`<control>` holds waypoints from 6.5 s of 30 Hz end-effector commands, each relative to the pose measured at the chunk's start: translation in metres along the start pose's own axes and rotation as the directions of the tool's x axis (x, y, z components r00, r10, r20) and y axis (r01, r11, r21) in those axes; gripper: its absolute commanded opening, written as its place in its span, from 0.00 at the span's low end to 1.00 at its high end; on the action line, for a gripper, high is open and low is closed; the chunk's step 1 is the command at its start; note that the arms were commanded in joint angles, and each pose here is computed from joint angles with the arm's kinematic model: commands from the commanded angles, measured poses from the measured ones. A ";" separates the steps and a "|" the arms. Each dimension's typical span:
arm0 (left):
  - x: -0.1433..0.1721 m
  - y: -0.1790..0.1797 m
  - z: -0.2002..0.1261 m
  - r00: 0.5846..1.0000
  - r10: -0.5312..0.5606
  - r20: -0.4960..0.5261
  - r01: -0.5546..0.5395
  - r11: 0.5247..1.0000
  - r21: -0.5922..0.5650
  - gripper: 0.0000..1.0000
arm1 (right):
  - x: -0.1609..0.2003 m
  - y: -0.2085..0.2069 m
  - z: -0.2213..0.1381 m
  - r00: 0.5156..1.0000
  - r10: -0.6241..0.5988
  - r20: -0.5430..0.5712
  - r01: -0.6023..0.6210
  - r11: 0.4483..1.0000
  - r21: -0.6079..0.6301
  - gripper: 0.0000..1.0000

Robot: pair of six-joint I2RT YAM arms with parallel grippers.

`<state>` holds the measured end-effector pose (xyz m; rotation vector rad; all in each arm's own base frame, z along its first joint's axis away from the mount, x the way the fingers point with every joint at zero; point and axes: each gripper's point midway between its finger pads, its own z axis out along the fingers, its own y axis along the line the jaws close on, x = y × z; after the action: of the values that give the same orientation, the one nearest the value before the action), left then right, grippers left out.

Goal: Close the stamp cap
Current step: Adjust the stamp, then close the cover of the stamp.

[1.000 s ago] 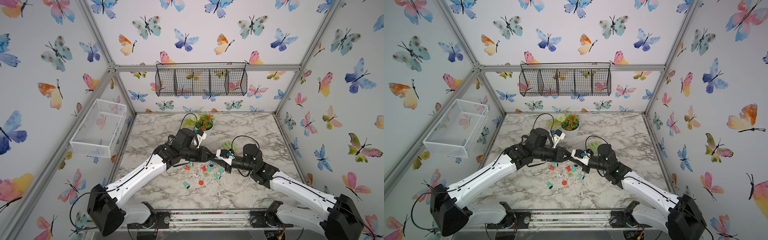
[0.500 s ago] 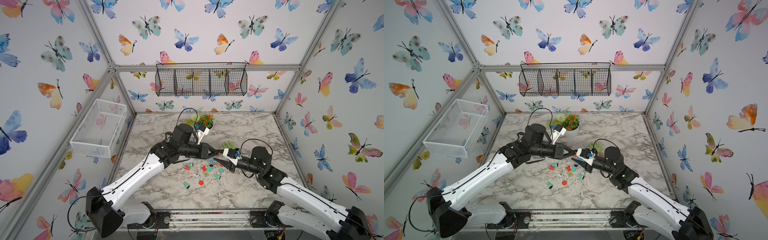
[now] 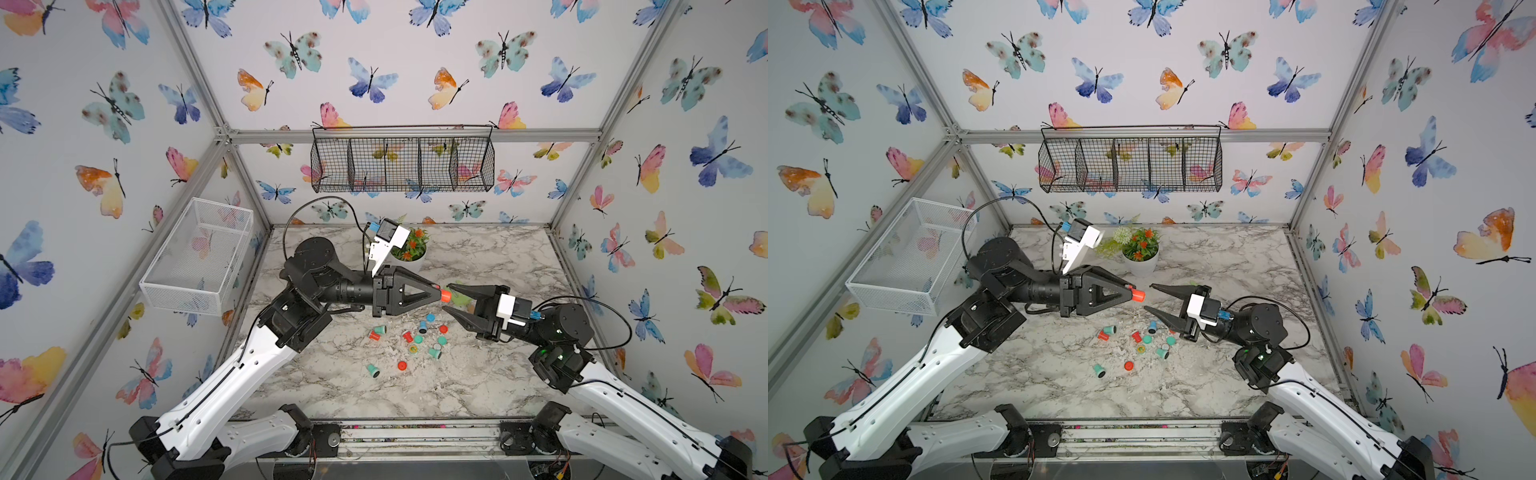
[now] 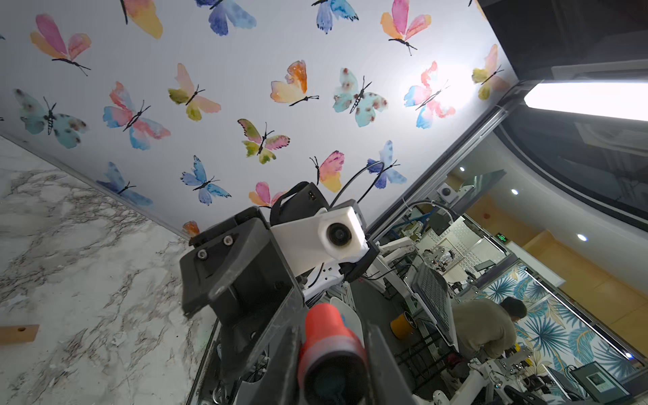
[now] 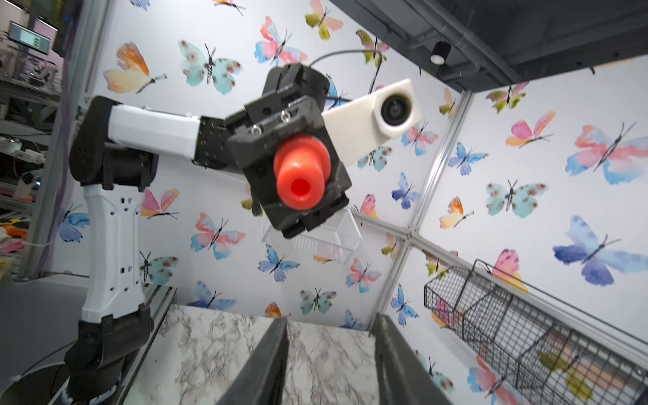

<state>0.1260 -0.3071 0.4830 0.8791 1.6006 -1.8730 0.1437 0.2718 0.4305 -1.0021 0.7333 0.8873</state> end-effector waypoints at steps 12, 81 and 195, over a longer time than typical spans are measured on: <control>0.002 0.007 0.004 0.999 -0.036 -0.011 0.036 0.999 0.015 0.13 | -0.037 -0.001 0.024 0.994 -0.050 0.102 0.062 0.991 -0.118 0.40; 0.002 0.018 0.004 0.999 -0.039 0.004 0.039 0.999 -0.033 0.09 | -0.007 -0.018 0.028 0.996 0.083 -0.038 -0.084 0.996 -0.027 0.26; 0.084 0.346 -0.288 0.969 -0.082 0.232 0.242 0.147 -0.959 0.59 | 0.365 0.156 -0.049 -0.373 0.674 -0.638 -0.141 0.638 0.757 0.01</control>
<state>0.3675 -0.0776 0.1672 -0.0776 2.3410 -0.4647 0.1703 0.3671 0.0463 -0.8105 2.8676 0.3034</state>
